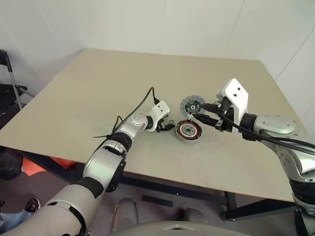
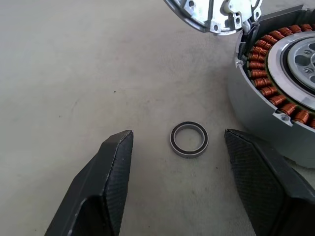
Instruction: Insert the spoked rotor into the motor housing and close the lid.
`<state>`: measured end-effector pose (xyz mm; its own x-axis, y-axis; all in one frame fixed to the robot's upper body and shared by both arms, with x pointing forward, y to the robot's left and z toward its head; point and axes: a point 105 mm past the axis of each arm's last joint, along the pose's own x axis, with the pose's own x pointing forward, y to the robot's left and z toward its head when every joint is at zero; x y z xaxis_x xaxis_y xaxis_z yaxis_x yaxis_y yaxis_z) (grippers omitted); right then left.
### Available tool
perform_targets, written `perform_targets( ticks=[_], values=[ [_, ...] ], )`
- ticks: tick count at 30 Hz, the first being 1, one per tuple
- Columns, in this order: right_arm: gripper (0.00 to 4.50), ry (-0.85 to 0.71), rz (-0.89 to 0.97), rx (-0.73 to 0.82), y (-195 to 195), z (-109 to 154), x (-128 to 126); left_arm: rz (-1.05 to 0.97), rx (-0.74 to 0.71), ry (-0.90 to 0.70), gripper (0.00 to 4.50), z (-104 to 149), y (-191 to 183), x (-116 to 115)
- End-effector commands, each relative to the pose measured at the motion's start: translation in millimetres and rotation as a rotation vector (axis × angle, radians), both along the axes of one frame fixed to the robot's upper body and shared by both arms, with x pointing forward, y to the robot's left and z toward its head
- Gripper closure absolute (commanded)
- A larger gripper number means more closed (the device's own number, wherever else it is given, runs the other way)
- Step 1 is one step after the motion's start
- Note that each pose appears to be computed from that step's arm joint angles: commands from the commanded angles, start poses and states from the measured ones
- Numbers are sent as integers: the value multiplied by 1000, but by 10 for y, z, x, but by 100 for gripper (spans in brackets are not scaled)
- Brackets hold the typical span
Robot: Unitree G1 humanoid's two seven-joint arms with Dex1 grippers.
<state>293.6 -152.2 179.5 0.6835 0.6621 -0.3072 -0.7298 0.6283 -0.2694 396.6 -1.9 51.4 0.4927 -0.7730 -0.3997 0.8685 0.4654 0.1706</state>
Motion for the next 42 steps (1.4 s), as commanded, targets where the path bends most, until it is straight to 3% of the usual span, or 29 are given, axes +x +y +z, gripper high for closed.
perform_targets(
  ticks=[1, 6, 11, 16, 19, 21, 28, 34, 42],
  values=[
    [245, -61, 4, 2, 28, 116, -8, 22, 27, -28, 120, 58, 18, 62],
    [245, -68, -8, 5, 20, 126, -2, 25, 29, -27, 120, 55, 24, 65],
    [245, -74, -18, 9, 7, 146, 15, 43, 29, -17, 264, 34, 62, 75],
    [245, -78, -24, 12, -2, 165, 39, 63, 32, 2, 264, -4, 127, 81],
    [245, -80, -27, 12, -5, 172, 53, 79, 43, 5, 319, -38, 181, 87],
    [245, -83, -30, 13, -8, 177, 64, 94, 46, 8, 380, -49, 233, 99],
    [245, -86, -34, 14, -12, 178, 86, 142, 5, 5, 381, 28, 411, 173],
    [245, -81, -32, 13, 3, 141, 87, 222, -208, 89, 381, 284, 780, 281],
    [245, -83, -24, 16, 32, 123, 109, 184, -217, 119, 381, 301, 953, 230]
  ],
)
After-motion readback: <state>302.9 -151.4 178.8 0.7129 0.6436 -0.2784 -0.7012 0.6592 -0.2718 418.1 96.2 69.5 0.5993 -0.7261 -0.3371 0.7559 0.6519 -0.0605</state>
